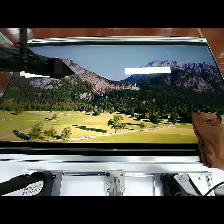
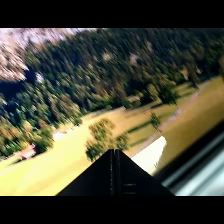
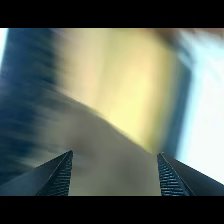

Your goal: Fold the shirts.

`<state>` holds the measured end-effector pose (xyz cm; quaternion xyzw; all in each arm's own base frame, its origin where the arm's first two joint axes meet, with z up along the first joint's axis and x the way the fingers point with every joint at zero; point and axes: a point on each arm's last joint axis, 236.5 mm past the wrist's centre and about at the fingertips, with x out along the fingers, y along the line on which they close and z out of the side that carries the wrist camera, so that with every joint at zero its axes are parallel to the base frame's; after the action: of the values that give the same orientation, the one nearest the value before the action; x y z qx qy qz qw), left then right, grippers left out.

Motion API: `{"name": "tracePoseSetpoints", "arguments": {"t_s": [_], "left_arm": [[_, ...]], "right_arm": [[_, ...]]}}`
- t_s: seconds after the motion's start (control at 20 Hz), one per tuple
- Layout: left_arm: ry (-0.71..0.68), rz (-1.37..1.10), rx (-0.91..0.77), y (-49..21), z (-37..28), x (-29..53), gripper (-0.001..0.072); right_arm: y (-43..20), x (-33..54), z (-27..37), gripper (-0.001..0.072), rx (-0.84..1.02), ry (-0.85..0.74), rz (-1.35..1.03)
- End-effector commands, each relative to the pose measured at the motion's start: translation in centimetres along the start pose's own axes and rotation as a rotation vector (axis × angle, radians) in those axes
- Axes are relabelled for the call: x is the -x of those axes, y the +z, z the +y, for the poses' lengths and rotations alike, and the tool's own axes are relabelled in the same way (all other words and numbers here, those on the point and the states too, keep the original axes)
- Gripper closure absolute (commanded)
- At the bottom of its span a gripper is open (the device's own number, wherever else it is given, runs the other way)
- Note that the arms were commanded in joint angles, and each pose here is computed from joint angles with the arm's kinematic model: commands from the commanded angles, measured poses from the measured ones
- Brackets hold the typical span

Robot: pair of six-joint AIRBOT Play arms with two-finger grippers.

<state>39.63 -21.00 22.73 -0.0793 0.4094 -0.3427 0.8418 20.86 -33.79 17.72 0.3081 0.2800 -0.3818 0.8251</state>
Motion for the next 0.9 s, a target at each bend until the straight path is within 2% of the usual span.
{"name": "tracePoseSetpoints", "arguments": {"t_s": [0.0, 0.05, 0.1, 0.15, 0.2, 0.25, 0.4, 0.5, 0.85], "left_arm": [[0.216, 0.062, -0.076, -0.8, 4.3, -3.9, 0.0674], [0.352, 0.155, -0.091, -2.8, 6.3, -4.9, 0.0673], [0.457, 0.267, -0.109, -5.2, 7.9, -5.5, 0.0670], [0.501, 0.420, -0.127, -8.4, 8.7, -6.2, 0.0533], [0.489, 0.540, -0.107, -11.1, 8.5, -6.7, 0.0209], [0.465, 0.607, -0.061, -12.7, 8.1, -7.1, 0.0022], [0.362, 0.432, -0.052, -9.5, 5.5, -8.2, 0.0040], [0.357, 0.358, -0.047, -7.9, 4.9, -7.9, 0.0040], [0.360, 0.389, -0.042, -8.6, 5.1, -7.8, 0.0040]], "right_arm": [[3.1, 7.2, 20.1, 0.0070, 0.385, 0.470, -0.270], [-1.6, 6.7, 23.2, 0.0120, 0.540, 0.495, -0.151], [-7.0, 5.0, 23.8, 0.0168, 0.627, 0.438, 0.031], [-11.4, 3.3, 22.9, 0.0141, 0.641, 0.338, 0.201], [-15.2, 2.3, 21.8, 0.0024, 0.663, 0.248, 0.343], [-18.6, 2.1, 21.3, 0.0017, 0.726, 0.205, 0.461], [-23.1, 2.4, 22.0, 0.0018, 0.833, 0.207, 0.594], [-23.8, 2.8, 22.8, 0.0021, 0.830, 0.220, 0.593], [-24.5, 3.2, 23.5, 0.0020, 0.829, 0.248, 0.607]]}}
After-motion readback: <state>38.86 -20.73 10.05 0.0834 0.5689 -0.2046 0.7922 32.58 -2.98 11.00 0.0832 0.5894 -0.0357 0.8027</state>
